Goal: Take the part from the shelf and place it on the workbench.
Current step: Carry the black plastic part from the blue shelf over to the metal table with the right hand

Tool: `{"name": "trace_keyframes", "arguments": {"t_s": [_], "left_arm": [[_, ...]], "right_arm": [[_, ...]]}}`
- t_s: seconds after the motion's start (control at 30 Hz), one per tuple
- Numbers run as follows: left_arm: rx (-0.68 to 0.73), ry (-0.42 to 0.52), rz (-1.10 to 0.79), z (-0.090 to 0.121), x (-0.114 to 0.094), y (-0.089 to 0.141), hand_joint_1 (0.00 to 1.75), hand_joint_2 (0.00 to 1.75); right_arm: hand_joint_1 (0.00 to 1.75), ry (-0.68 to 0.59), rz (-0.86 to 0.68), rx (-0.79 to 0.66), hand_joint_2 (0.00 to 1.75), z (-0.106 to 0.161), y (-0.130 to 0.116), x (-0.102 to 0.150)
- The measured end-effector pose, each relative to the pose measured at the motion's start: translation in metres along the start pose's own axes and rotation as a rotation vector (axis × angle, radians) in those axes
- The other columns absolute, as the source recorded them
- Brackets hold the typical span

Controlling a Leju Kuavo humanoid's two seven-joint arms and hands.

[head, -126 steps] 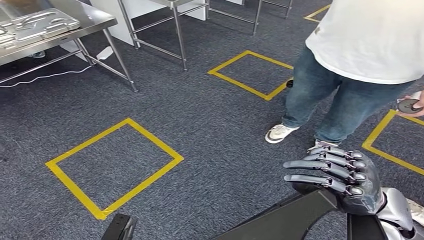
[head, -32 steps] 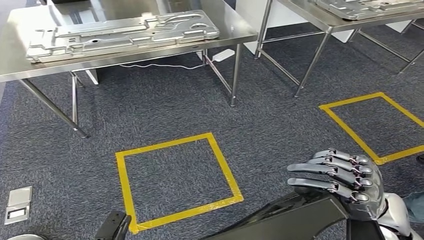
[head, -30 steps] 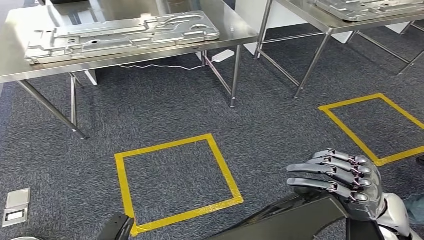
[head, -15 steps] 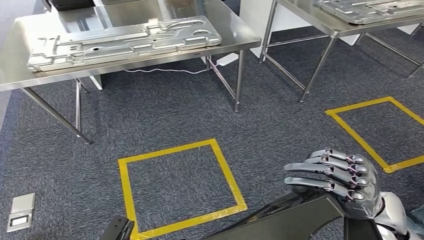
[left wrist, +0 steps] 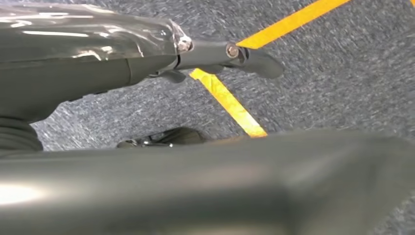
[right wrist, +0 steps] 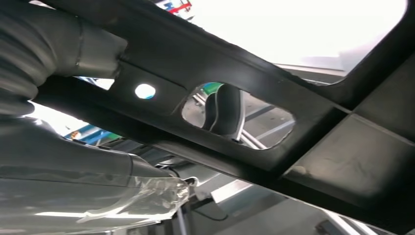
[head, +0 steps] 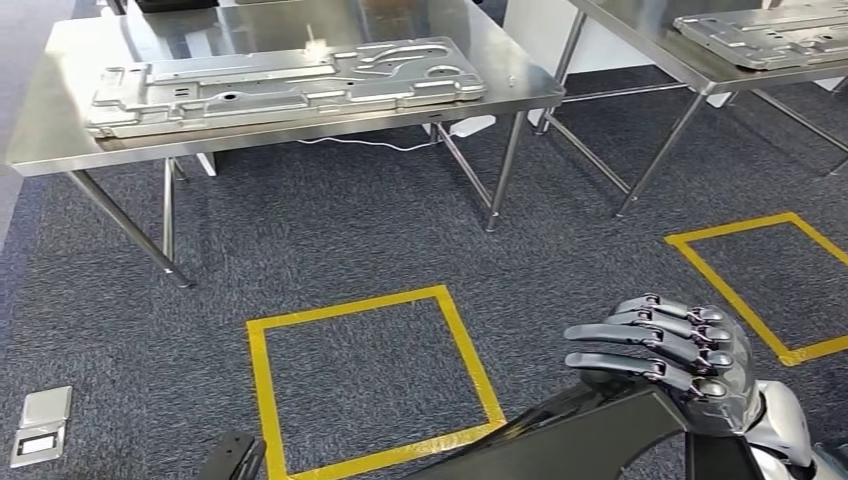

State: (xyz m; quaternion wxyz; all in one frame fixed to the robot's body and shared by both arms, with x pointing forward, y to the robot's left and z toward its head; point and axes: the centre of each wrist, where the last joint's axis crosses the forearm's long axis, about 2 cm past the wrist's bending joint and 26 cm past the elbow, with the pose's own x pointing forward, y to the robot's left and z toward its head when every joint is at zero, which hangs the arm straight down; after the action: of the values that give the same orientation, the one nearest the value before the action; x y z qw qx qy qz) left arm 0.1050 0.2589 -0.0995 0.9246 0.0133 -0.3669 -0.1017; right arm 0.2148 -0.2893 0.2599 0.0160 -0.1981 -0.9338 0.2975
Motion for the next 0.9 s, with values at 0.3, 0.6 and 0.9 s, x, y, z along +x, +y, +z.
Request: {"name": "trace_keyframes", "arguments": {"t_s": [0.3, 0.6, 0.9], "left_arm": [[-0.002, -0.001, 0.0, -0.0004, 0.0009, -0.0004, 0.0, 0.0], [0.0, -0.001, -0.001, 0.0001, -0.0003, 0.0006, 0.0, 0.0], [0.002, 0.001, -0.002, 0.0009, -0.002, 0.0018, 0.0, 0.0]], "right_arm": [[1.75, 0.001, 0.005, -0.002, 1.75, 0.0004, -0.0002, 0.0001], [1.75, 0.002, 0.003, -0.008, 1.75, 0.0001, 0.0003, 0.0007], [1.75, -0.004, 0.003, -0.021, 1.75, -0.0025, 0.0007, -0.0001]]}}
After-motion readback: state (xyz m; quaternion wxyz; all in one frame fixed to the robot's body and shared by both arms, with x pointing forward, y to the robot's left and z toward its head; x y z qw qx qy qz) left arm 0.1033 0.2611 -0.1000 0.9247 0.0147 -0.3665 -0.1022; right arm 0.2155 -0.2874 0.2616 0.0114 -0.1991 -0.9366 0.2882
